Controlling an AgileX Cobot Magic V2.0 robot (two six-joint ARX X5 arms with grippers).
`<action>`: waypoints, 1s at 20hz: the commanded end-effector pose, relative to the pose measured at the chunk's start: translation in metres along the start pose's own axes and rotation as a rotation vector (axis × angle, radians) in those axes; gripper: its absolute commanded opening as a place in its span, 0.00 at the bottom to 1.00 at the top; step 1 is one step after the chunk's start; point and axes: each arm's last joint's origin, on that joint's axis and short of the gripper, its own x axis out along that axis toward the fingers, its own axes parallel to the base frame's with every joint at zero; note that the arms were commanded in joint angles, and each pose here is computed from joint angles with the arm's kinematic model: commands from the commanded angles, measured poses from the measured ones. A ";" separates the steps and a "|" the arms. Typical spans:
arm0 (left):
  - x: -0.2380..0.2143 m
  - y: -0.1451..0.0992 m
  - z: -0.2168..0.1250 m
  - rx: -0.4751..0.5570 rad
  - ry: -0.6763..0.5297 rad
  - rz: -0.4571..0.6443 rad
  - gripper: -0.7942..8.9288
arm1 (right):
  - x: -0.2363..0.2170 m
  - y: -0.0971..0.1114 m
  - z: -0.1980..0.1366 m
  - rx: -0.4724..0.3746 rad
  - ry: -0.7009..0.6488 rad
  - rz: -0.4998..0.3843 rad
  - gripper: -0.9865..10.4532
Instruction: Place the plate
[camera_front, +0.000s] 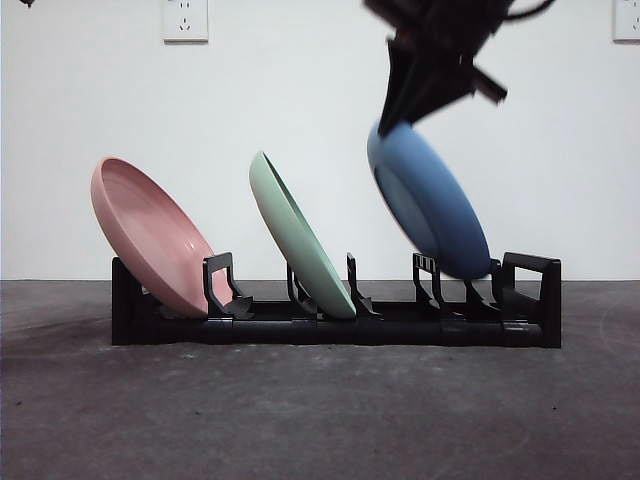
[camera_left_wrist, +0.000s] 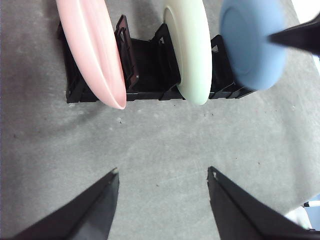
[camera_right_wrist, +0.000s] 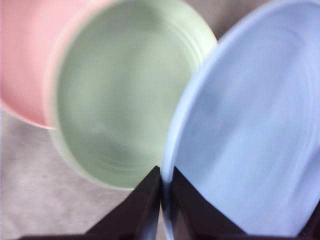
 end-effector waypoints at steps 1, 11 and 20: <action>-0.003 -0.003 0.005 0.023 -0.017 -0.014 0.37 | -0.036 0.019 0.011 -0.043 -0.066 0.034 0.10; -0.003 -0.003 0.005 0.023 -0.017 -0.014 0.37 | -0.123 0.072 -0.013 -0.222 -0.244 0.017 0.10; -0.003 -0.003 0.005 0.023 -0.017 -0.014 0.37 | -0.141 0.092 -0.132 -0.394 -0.432 -0.068 0.10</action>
